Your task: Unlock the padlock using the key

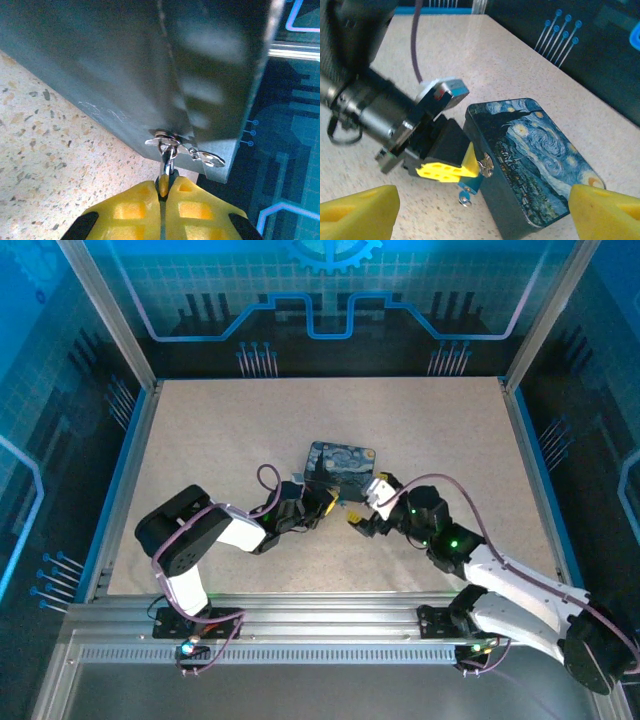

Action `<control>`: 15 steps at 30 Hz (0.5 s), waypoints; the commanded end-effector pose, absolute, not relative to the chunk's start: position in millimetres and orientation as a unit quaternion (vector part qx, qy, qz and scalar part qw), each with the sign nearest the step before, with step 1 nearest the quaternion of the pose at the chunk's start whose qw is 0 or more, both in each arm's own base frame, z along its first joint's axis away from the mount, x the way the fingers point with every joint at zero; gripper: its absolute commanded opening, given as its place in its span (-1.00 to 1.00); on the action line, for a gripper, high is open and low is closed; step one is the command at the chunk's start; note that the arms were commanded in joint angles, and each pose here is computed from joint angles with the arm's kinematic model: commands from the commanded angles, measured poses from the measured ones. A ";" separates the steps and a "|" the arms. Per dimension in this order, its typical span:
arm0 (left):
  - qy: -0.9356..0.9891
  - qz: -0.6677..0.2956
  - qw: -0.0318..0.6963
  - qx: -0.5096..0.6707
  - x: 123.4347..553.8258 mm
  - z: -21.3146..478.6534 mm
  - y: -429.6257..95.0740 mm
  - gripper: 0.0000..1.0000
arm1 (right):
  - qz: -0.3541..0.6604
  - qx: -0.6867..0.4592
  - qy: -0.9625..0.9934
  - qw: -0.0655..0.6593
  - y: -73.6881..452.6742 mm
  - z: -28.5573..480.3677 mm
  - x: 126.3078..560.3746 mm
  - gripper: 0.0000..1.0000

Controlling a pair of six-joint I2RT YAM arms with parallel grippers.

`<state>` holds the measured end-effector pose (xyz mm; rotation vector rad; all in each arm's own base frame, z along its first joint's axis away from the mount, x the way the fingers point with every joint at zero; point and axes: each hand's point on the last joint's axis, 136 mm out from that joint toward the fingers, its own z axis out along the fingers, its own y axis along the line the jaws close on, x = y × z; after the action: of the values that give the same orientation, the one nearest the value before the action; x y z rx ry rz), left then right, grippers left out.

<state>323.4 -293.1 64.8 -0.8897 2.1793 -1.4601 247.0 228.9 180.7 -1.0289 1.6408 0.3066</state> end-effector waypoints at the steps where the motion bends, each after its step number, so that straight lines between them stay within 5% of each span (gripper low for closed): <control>1: 0.769 -0.528 0.191 -0.307 321.9 79.5 -294.6 -1.00 | 0.042 -0.513 0.643 0.567 231.1 171.1 248.2 0.78; 15: 0.764 -0.534 0.188 -0.310 322.2 88.8 -295.9 -1.00 | -0.017 -0.577 0.618 0.534 261.8 126.4 259.4 0.71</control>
<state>320.0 -290.4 68.7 -0.9053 2.1970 -1.4448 255.1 252.2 122.6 -1.3701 1.5205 -0.0100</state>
